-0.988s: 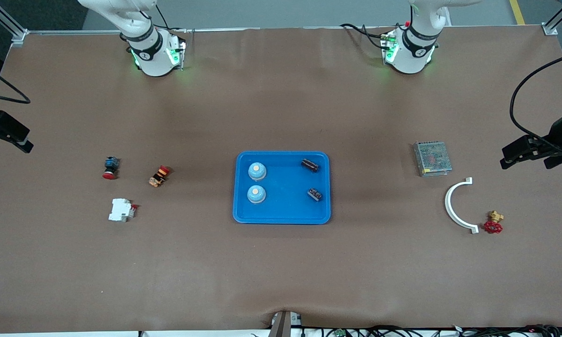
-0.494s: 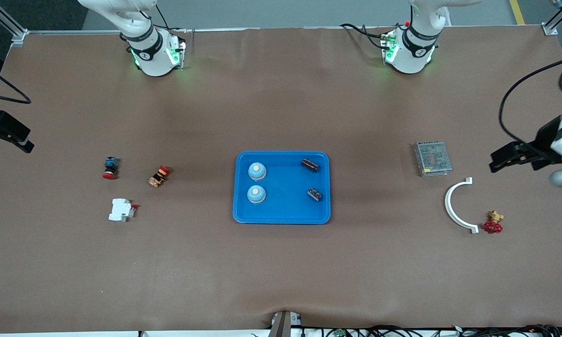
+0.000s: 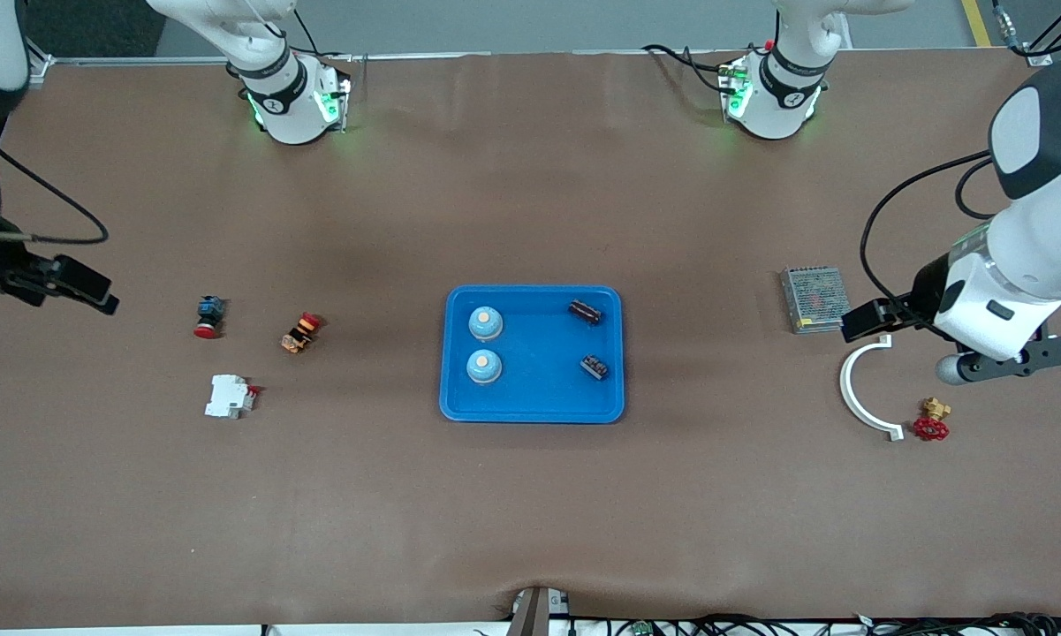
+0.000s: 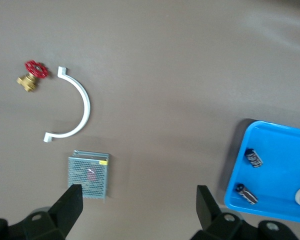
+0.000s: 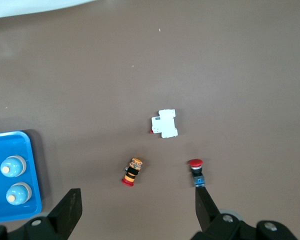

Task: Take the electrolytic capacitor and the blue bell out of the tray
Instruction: 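Move the left gripper to a capacitor while the right gripper reaches a bell, then grasp a capacitor with the left gripper while the right gripper grasps a bell, then lower the capacitor with the left gripper while the right gripper lowers the bell, then return the left gripper to the tray while the right gripper returns too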

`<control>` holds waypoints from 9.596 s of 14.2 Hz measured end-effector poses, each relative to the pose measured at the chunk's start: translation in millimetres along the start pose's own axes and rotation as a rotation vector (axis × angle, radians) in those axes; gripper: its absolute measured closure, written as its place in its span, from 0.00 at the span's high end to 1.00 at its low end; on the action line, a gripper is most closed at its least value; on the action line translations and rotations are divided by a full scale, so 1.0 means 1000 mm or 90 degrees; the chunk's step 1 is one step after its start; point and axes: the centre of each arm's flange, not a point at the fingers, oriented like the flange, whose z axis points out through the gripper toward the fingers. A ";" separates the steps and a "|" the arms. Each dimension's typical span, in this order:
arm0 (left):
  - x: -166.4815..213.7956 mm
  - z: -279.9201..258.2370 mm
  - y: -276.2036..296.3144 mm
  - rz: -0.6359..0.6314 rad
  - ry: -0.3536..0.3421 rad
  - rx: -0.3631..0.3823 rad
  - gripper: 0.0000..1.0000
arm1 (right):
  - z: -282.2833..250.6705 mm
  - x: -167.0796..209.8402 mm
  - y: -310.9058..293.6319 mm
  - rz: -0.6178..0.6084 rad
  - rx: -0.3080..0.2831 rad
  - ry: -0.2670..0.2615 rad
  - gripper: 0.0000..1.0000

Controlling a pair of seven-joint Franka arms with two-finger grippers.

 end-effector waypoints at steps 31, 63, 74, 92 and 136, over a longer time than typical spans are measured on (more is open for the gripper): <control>-0.080 0.296 0.282 -0.477 0.023 -0.032 1.00 | 0.277 -0.136 -0.287 0.164 -0.001 -0.048 1.00; -0.097 0.377 0.287 -0.469 0.009 0.005 1.00 | 0.404 -0.200 -0.396 0.202 -0.001 -0.057 1.00; -0.096 0.379 0.286 -0.481 0.023 0.012 0.95 | 0.396 -0.191 -0.407 0.208 0.019 -0.045 0.68; -0.076 0.321 0.281 -0.453 0.062 0.008 0.34 | 0.250 -0.003 -0.182 -0.023 -0.037 -0.146 0.68; 0.073 0.327 -0.224 0.061 0.006 0.104 0.34 | 0.404 0.057 0.208 -0.315 -0.017 -0.100 0.68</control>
